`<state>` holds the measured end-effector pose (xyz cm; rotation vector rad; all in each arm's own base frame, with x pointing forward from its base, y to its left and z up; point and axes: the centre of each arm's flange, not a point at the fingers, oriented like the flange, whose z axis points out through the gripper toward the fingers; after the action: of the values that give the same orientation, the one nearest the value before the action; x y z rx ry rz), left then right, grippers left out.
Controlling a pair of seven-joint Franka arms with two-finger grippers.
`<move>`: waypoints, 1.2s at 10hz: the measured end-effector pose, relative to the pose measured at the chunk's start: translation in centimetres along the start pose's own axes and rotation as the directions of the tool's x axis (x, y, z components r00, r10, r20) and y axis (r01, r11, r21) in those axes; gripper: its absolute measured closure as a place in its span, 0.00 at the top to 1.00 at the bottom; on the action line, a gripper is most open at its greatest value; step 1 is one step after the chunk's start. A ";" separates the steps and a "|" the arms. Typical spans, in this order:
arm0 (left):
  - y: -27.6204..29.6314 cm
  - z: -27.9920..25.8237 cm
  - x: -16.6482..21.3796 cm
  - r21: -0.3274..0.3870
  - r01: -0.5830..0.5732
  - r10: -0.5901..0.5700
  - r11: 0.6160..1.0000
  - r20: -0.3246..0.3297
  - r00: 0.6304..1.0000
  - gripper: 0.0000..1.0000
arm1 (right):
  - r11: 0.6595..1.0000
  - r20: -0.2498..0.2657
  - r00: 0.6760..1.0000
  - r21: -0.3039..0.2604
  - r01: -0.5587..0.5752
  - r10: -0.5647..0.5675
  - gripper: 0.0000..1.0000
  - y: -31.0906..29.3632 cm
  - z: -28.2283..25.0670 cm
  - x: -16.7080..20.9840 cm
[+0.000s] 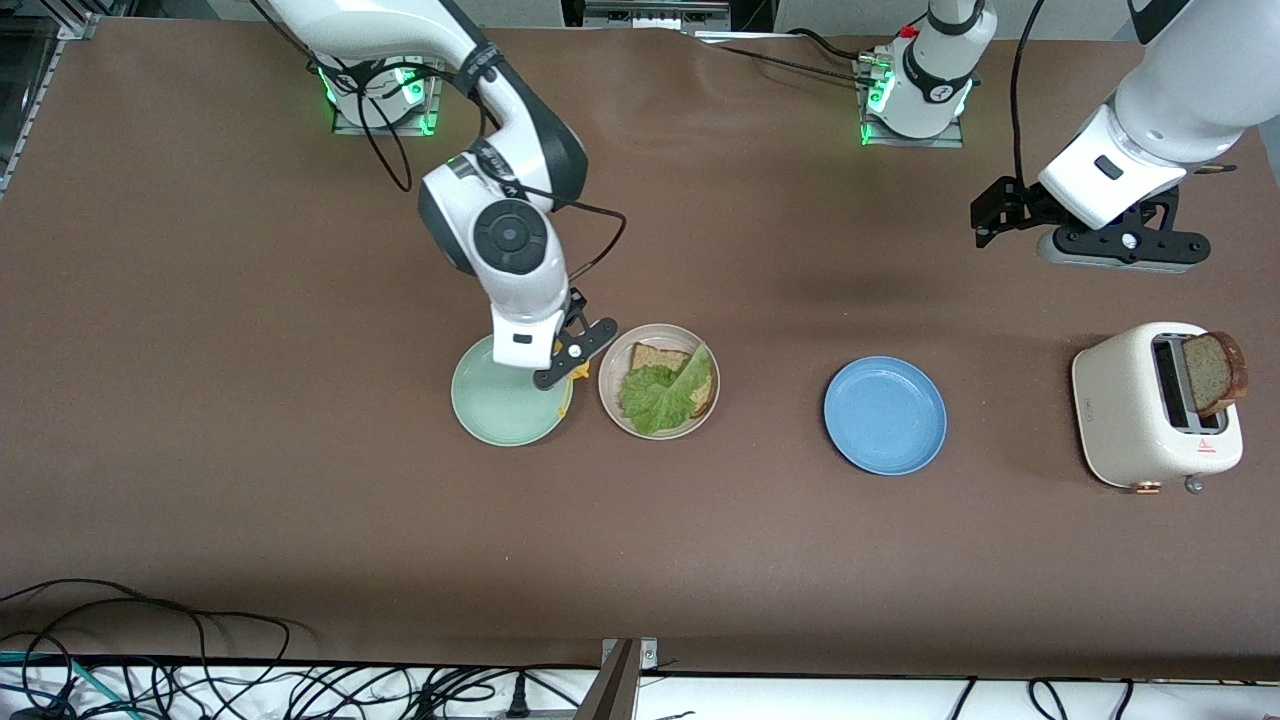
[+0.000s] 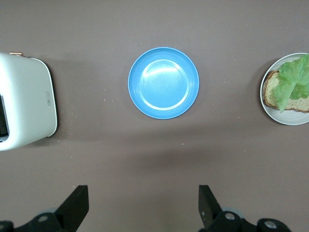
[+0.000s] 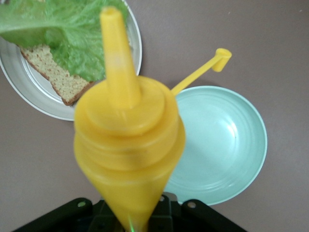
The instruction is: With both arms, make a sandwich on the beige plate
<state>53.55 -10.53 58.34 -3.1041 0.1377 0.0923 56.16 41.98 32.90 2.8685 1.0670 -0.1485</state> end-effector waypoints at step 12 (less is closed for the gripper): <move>0.0 0.0 0.0 0.000 0.000 0.000 1.000 0.000 1.000 1.00 | 0.937 0.352 0.927 -0.264 0.230 -0.128 0.17 -12.5 9.8 2.2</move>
<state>53.55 -10.55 58.34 -3.1041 0.1382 0.0921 48.99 51.76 22.42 2.3646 1.1661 -0.4221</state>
